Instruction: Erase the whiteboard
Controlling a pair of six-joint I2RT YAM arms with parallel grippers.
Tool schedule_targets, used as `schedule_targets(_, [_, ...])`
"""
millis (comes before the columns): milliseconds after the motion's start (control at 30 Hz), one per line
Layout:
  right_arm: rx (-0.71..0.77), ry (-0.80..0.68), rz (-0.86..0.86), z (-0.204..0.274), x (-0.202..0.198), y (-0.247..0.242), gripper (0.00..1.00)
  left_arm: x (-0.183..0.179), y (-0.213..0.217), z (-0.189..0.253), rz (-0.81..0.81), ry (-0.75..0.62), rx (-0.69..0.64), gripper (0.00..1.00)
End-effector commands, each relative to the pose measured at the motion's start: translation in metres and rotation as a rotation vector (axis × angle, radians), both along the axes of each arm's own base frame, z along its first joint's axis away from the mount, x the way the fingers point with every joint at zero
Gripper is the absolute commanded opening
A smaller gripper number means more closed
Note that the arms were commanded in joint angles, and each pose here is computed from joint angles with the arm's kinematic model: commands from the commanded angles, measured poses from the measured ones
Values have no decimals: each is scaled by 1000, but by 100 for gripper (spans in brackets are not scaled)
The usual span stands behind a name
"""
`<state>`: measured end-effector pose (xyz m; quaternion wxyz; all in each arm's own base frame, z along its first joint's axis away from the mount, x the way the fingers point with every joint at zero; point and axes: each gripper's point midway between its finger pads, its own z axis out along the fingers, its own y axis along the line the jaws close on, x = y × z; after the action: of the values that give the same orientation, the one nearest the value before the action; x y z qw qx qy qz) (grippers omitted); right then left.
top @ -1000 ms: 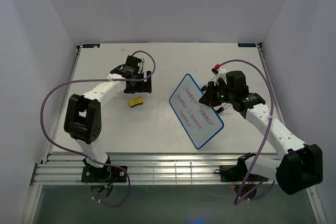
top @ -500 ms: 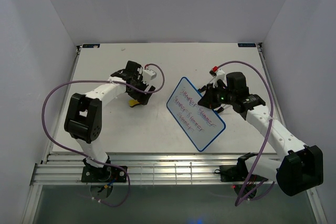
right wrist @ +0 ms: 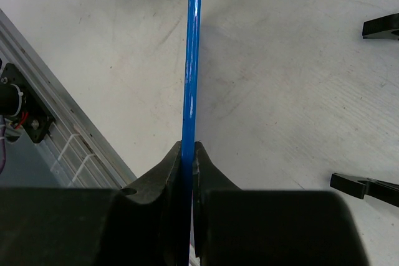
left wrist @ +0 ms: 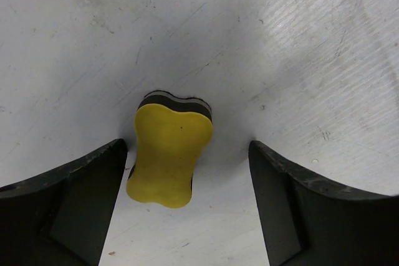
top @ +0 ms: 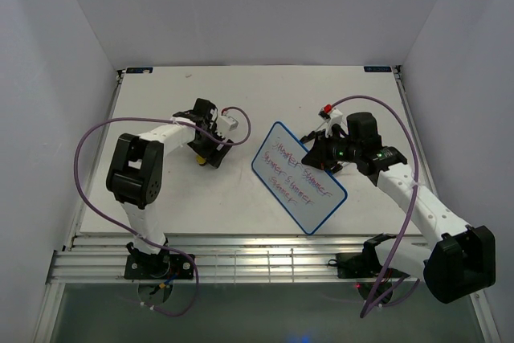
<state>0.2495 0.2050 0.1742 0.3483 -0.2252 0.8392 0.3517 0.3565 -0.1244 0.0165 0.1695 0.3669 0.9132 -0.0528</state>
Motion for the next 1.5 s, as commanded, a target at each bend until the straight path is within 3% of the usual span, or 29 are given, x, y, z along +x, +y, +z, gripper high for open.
schedule_targets(0, [21,-124,46,17,6,5,8,7,1,1,15,-4,3,88])
schedule_targets(300, [17,-104,54,11,6,6,8,13,2,4,41,-32,3,79])
schedule_targets(467, [19,-90,64,8,5,7,8,15,2,8,53,-44,-3,66])
schedule_targets(1467, [23,-64,101,1,2,13,8,25,1,32,97,-111,-18,73])
